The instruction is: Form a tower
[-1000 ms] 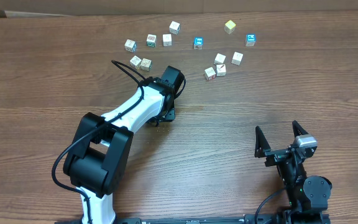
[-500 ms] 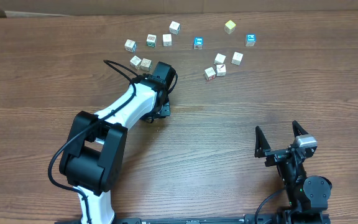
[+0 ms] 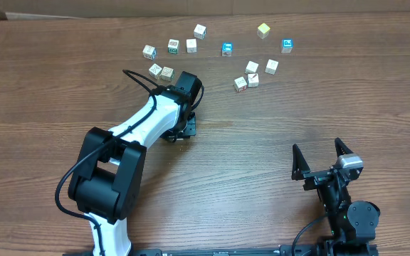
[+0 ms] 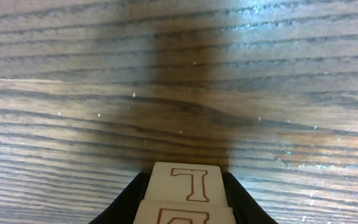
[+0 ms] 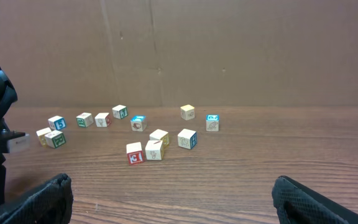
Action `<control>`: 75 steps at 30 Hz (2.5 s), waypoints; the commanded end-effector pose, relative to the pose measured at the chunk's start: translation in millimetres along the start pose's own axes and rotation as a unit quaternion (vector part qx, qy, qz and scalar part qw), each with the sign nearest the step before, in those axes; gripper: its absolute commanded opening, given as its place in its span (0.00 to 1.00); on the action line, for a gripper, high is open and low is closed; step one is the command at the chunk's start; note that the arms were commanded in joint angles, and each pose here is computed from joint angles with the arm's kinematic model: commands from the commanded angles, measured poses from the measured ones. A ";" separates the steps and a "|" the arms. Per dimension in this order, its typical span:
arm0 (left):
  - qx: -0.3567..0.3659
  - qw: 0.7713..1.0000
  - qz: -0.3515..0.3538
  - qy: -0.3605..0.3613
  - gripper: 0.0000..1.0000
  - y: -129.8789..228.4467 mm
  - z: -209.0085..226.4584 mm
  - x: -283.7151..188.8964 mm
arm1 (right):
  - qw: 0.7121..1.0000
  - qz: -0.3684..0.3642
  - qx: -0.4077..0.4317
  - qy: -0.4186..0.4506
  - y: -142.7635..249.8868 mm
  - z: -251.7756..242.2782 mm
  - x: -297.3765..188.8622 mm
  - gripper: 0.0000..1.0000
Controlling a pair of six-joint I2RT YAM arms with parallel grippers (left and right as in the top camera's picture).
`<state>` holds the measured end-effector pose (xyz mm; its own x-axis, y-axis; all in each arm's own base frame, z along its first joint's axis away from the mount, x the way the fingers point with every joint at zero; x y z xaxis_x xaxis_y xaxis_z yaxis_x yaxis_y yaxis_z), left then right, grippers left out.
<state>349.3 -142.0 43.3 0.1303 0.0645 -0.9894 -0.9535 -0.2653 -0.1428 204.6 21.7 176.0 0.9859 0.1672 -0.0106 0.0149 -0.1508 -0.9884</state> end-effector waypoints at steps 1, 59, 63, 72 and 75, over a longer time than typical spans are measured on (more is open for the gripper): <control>0.014 1.000 0.017 0.010 0.28 5.2 -5.4 0.3 | 1.000 -0.001 -0.002 -0.002 2.3 1.3 0.2 1.00; -0.009 0.995 -0.077 0.065 0.04 -91.2 -25.7 -87.2 | 1.000 -0.001 -0.002 -0.002 2.3 1.3 0.2 1.00; -0.001 0.998 -0.015 0.064 0.04 -73.1 -27.8 -68.2 | 1.000 -0.001 -0.002 -0.002 2.3 1.3 0.2 1.00; 0.004 0.996 0.075 0.046 0.04 -46.2 -26.2 -38.1 | 1.000 -0.001 -0.002 -0.002 2.3 1.3 0.2 1.00; 0.004 0.996 0.080 0.043 0.04 -44.4 -24.8 -37.7 | 1.000 -0.001 -0.002 -0.002 2.3 1.2 0.2 1.00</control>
<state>394.9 -150.2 88.1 0.0163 -0.0387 -0.9991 -0.9608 -0.2770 -0.0049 204.6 21.7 176.1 0.9859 0.1672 -0.0103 0.0154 -0.1512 -0.9884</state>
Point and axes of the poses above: each gripper's point midway between its finger pads, its own x axis out along the fingers, its own z axis along the line the jaws close on, y = z × x, the point moved 4 cm from there along -x, back along the fingers, and after that the axes turned 13 degrees about -x, right-handed, at the moved point
